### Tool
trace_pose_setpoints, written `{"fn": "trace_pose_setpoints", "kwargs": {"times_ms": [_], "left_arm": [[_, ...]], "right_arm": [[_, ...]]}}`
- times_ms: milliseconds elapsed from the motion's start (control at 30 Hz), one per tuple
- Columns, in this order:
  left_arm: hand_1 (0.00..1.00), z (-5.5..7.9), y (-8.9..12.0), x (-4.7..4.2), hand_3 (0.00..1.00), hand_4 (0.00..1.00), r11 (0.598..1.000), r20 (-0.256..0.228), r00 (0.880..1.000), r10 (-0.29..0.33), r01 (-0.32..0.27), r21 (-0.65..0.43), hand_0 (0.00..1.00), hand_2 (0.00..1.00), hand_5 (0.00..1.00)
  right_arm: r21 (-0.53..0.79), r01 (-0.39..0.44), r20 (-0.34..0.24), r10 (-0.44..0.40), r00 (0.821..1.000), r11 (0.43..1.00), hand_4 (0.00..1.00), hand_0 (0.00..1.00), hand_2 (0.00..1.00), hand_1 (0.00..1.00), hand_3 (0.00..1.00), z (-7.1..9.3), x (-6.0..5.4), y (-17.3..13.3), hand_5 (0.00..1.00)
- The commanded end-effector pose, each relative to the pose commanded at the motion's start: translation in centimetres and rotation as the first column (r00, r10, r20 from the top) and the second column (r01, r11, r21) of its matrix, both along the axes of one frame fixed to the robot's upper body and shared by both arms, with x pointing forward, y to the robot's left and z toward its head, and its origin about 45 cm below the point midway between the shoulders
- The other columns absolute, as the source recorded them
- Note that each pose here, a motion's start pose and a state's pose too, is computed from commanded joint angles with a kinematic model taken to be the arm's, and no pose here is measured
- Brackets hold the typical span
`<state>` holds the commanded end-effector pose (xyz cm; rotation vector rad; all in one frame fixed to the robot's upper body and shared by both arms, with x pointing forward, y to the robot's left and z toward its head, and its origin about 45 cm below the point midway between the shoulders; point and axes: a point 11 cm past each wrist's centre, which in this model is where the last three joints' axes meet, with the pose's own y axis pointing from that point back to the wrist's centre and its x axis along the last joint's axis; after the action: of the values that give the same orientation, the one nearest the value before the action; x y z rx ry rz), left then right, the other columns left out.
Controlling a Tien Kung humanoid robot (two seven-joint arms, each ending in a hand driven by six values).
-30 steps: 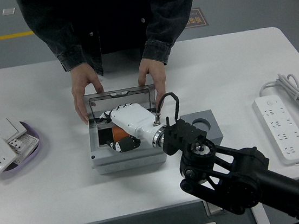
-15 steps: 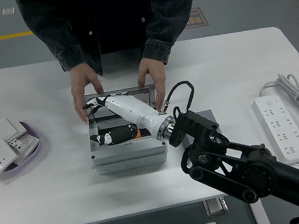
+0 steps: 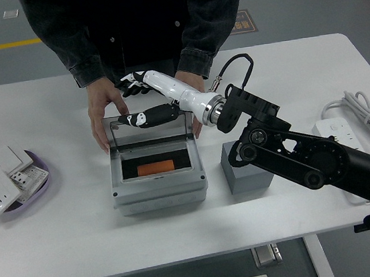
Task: Pick up the cylinder from the cube,place it in the box,flap close box
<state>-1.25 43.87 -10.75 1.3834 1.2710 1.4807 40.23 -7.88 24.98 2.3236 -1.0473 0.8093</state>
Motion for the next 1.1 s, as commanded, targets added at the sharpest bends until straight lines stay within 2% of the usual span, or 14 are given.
{"fn": "trace_pose_setpoints", "kwargs": {"times_ms": [100, 133, 233, 433, 567, 900, 933, 1000, 1100], "left_arm": [[0.663, 0.0, 0.1, 0.10, 0.649, 0.715, 1.000, 0.001, 1.000, -0.002, 0.002, 0.000, 0.638, 0.591, 0.287], [0.664, 0.0, 0.0, 0.11, 0.649, 0.715, 1.000, 0.002, 1.000, -0.002, 0.002, 0.000, 0.638, 0.592, 0.286], [0.664, 0.0, 0.1, 0.06, 0.649, 0.715, 1.000, 0.001, 1.000, -0.002, 0.002, 0.001, 0.638, 0.592, 0.286], [0.664, 0.1, 0.2, -0.18, 0.649, 0.715, 1.000, -0.001, 1.000, 0.001, -0.001, 0.004, 0.638, 0.592, 0.287], [0.664, 0.1, 0.3, -0.18, 0.649, 0.716, 1.000, 0.002, 1.000, 0.001, -0.001, 0.004, 0.638, 0.592, 0.288], [0.665, 0.1, 0.2, -0.25, 0.649, 0.717, 1.000, 0.010, 1.000, 0.000, 0.000, 0.004, 0.639, 0.592, 0.288], [0.665, 0.1, 0.2, -0.27, 0.649, 0.718, 1.000, 0.011, 1.000, 0.000, 0.000, 0.004, 0.639, 0.592, 0.289], [0.665, 0.0, 0.2, -0.30, 0.649, 0.718, 1.000, 0.015, 1.000, -0.002, 0.002, 0.002, 0.639, 0.592, 0.289], [0.665, 0.0, 0.1, -0.21, 0.649, 0.718, 1.000, 0.020, 1.000, -0.004, 0.004, 0.000, 0.639, 0.592, 0.289]], "right_arm": [[-0.066, 0.021, -0.016, -0.022, 1.000, 0.998, 0.805, 0.754, 0.694, 0.658, 0.777, -1.2, 0.8, -1.1, 0.355], [-0.083, 0.022, -0.015, -0.023, 1.000, 0.996, 0.790, 0.726, 0.692, 0.648, 0.769, -1.3, 0.9, -1.3, 0.346], [-0.131, 0.010, 0.006, -0.009, 1.000, 0.991, 0.790, 0.726, 0.692, 0.648, 0.769, -1.1, 0.7, -1.5, 0.346], [-0.212, -0.049, 0.074, 0.066, 0.995, 0.976, 0.779, 0.722, 0.690, 0.646, 0.769, 0.1, -1.0, -0.8, 0.336], [-0.242, -0.091, 0.094, 0.116, 0.989, 0.966, 0.778, 0.714, 0.692, 0.647, 0.772, 0.4, -2.3, -0.3, 0.340], [-0.247, -0.138, 0.068, 0.159, 0.985, 0.959, 0.777, 0.698, 0.693, 0.642, 0.775, -0.1, -4.6, -0.7, 0.341], [-0.243, -0.140, 0.065, 0.160, 0.985, 0.960, 0.773, 0.662, 0.692, 0.640, 0.773, -0.2, -4.8, -0.7, 0.344], [-0.219, -0.151, 0.038, 0.163, 0.986, 0.964, 0.773, 0.662, 0.692, 0.640, 0.773, -0.7, -5.5, -0.7, 0.344], [-0.172, -0.165, -0.034, 0.162, 0.986, 0.971, 0.773, 0.662, 0.692, 0.640, 0.773, -2.5, -6.5, -0.7, 0.344]]}}
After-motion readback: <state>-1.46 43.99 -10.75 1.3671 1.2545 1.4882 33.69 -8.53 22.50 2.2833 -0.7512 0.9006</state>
